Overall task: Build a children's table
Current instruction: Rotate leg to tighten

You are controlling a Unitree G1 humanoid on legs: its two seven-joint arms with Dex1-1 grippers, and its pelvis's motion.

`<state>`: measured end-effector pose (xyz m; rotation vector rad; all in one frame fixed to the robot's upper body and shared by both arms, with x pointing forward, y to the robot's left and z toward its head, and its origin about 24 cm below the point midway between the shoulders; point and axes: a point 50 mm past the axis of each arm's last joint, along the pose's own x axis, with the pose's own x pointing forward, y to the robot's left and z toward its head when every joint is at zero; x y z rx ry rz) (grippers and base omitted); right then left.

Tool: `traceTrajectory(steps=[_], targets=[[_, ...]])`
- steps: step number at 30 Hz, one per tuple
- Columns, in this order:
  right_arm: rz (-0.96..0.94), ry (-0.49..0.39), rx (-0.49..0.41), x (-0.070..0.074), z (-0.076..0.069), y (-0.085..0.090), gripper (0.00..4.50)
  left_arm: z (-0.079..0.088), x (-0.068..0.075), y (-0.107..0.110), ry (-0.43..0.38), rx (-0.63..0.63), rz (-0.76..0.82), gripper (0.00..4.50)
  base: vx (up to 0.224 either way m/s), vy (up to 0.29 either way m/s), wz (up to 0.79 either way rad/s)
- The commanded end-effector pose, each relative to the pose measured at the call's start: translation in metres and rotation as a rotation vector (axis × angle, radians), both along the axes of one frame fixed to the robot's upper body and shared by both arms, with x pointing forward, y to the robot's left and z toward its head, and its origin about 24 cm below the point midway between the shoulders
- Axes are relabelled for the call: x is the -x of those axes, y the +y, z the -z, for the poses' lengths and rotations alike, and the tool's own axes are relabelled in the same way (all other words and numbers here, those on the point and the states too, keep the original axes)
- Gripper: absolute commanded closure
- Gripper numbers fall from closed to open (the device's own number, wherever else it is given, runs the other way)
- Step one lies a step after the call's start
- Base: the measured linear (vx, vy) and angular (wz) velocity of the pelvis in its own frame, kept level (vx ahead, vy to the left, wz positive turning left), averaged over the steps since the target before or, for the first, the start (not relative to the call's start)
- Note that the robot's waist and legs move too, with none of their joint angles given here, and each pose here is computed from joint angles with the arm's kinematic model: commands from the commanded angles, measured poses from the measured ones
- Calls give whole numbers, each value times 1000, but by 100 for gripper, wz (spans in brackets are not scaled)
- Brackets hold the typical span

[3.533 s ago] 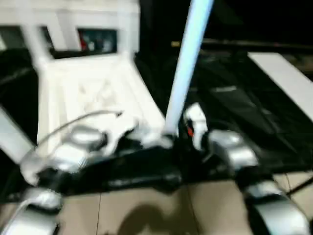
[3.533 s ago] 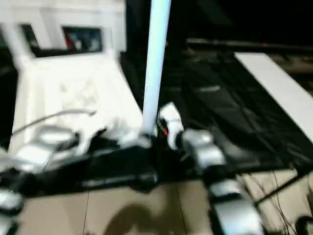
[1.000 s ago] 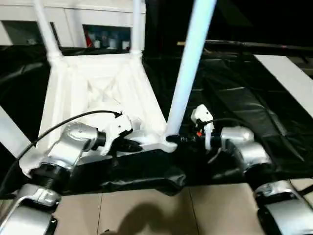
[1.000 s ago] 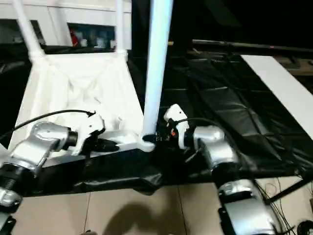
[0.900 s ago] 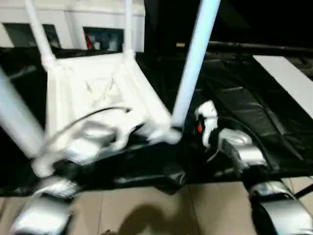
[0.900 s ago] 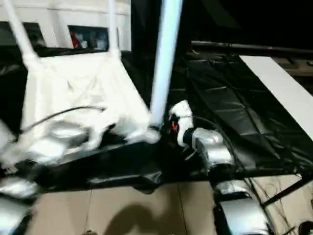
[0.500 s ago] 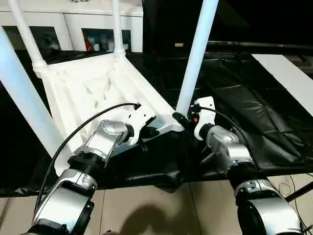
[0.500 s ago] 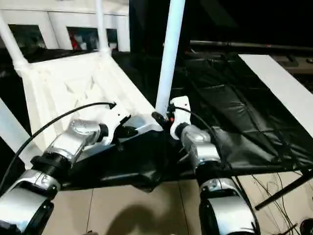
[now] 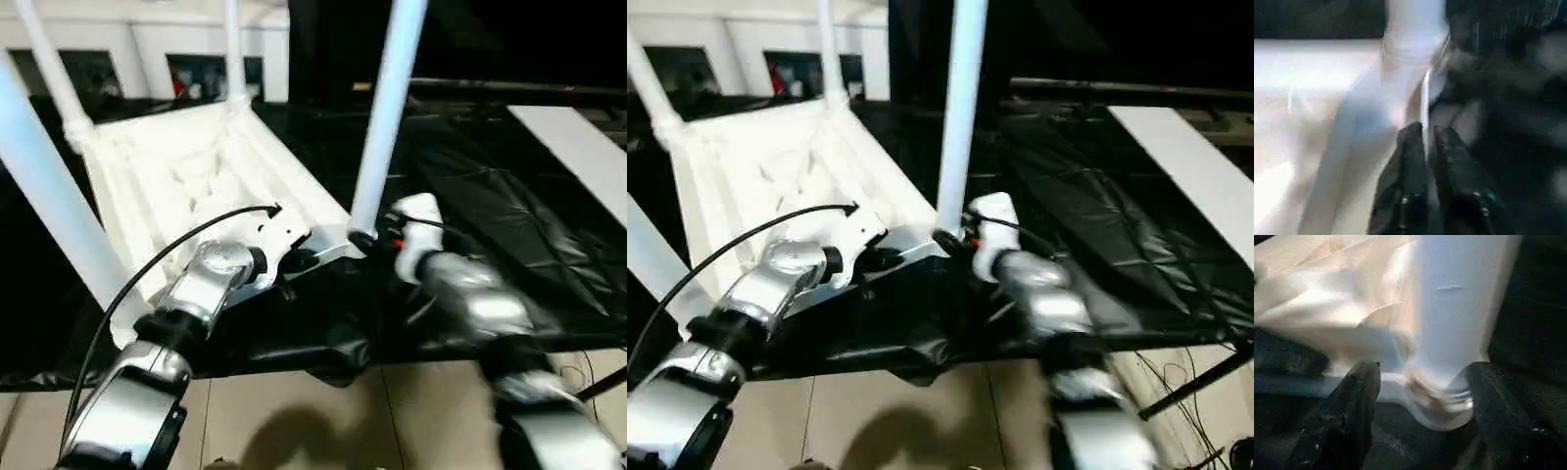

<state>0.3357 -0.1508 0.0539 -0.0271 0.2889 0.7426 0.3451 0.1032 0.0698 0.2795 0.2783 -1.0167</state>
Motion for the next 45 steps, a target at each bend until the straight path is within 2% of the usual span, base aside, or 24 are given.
traceTrajectory(steps=[1, 3, 6, 7, 8, 9, 10, 15, 17, 19, 23, 25, 29, 33, 34, 37, 38, 40, 42, 43, 45], targets=[[-73, -23, 12, 4, -8, -2, 149, -14, 3, -4, -41, 30, 61, 365, 0, 0, 0], [-120, -33, 18, 8, -13, -8, 149, -17, 10, -2, -38, 37, 97, 354, 0, 0, 0], [-164, -28, -9, 11, -17, -7, 149, -18, 17, 1, -23, 28, 135, 327, 0, 0, 0], [-209, -26, -37, 15, -21, -3, 149, -16, 26, 5, 20, 13, 168, 320, 0, 0, 0], [-209, -26, -37, 15, -21, -3, 149, -16, 26, 5, 20, 13, 168, 316, 0, 0, 0], [-243, -21, -55, 18, -23, 5, 149, -12, 38, 11, 70, -21, 201, 304, 0, 0, 0], [-262, -12, -66, 20, -23, 10, 149, -9, 43, 14, 91, -40, 216, 294, 0, 0, 0], [-303, 10, -84, 21, -20, 22, 149, -4, 53, 22, 113, -96, 179, 251, 0, 0, 0], [-311, 13, -98, 18, -20, 31, 149, -1, 54, 28, 110, -156, 116, 242, 0, 0, 0], [-299, 18, -109, 15, -20, 37, 149, -1, 56, 29, 117, -170, 103, 217, 0, 0, 0], [-231, -16, -134, 5, -20, 53, 149, -3, 61, 30, 116, -179, 84, 197, 0, 0, 0], [-137, -22, -170, -5, -21, 65, 149, -6, 66, 28, 121, -126, 100, 175, 0, 0, 0], [-70, -22, -187, -16, -22, 77, 149, -15, 75, 29, 105, -16, 162, 152, 0, 0, 0], [-13, -32, -165, -23, -24, 80, 149, -16, 83, 36, 138, 40, 179, 130, 0, 0, 0], [32, -36, -155, -28, -25, 79, 149, -16, 87, 41, 149, 45, 171, 108, 0, 0, 0], [94, -37, -133, -34, -25, 74, 149, -18, 94, 45, 136, 85, 141, 92, 0, 0, 0], [94, -37, -133, -34, -25, 74, 149, -18, 94, 45, 136, 85, 141, 71, 0, 0, 0], [174, -53, -84, -39, -23, 66, 149, -22, 98, 52, 56, 149, 27, 57, 0, 0, 0], [185, -56, -76, -40, -22, 64, 149, -22, 99, 53, 40, 159, 4, 50, 0, 0, 0], [224, -54, -61, -41, -19, 56, 149, -24, 105, 61, 1, 209, -100, 39, 0, 0, 0], [240, -53, -54, -41, -18, 52, 149, -24, 110, 64, -10, 236, -139, 19, 0, 0, 0]])
